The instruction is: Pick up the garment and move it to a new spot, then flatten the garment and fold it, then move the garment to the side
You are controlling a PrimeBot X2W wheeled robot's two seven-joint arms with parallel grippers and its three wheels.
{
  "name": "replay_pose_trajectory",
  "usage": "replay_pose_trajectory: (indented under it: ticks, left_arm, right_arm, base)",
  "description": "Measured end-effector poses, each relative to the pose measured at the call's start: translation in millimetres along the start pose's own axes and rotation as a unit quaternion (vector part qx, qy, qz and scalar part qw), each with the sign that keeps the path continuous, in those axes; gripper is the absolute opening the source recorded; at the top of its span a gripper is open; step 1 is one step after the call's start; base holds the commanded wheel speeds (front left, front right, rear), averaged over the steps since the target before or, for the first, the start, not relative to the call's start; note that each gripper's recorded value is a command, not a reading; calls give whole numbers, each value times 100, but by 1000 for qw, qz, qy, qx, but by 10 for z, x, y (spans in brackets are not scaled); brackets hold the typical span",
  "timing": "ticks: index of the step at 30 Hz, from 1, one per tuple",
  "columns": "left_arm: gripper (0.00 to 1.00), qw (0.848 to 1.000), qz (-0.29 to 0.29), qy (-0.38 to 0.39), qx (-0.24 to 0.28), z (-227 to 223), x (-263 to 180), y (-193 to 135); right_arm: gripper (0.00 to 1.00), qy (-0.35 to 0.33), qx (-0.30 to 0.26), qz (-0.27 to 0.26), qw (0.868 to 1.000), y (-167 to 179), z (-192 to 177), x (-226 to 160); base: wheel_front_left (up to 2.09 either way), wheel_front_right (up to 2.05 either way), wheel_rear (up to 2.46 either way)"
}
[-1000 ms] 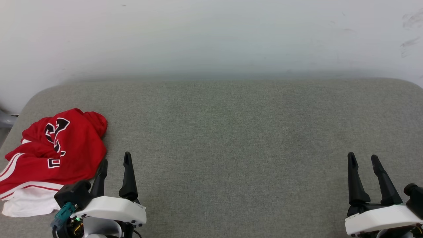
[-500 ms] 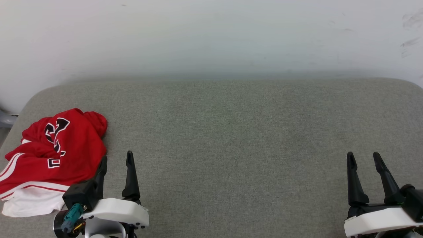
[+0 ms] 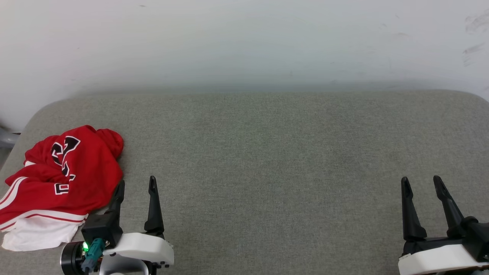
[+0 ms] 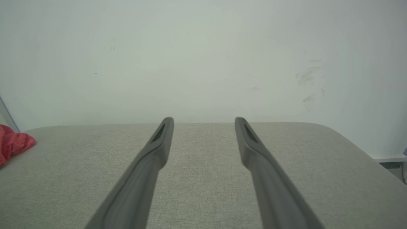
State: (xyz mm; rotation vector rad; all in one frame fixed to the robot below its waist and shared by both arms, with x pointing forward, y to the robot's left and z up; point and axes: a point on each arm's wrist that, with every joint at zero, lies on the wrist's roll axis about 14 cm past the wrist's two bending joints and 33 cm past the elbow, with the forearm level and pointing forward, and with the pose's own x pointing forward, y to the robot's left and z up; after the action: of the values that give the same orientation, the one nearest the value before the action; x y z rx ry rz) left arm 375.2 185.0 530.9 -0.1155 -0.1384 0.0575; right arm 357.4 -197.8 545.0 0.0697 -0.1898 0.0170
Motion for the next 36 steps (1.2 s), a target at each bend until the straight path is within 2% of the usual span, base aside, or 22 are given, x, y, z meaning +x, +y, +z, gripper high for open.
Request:
replay_pose_trajectory:
  ticks: [17, 27, 36]
  left_arm:
    - [100, 999, -8, -7, 36, -13, -18, -19]
    - [100, 1000, -3, 3, 9, -71, -32, 25]
    - [100, 1000, -3, 8, 7, -104, -43, 47]
  right_arm:
    - [100, -12, -29, 8, 999, 22, 35, -14]
    - [100, -7, 5, 0, 1000, 7, -13, -32]
    - [100, -3, 9, 1, 1000, 13, -38, -34]
  base:
    - [0, 0, 0]
    - [0, 0, 0]
    - [0, 0, 0]
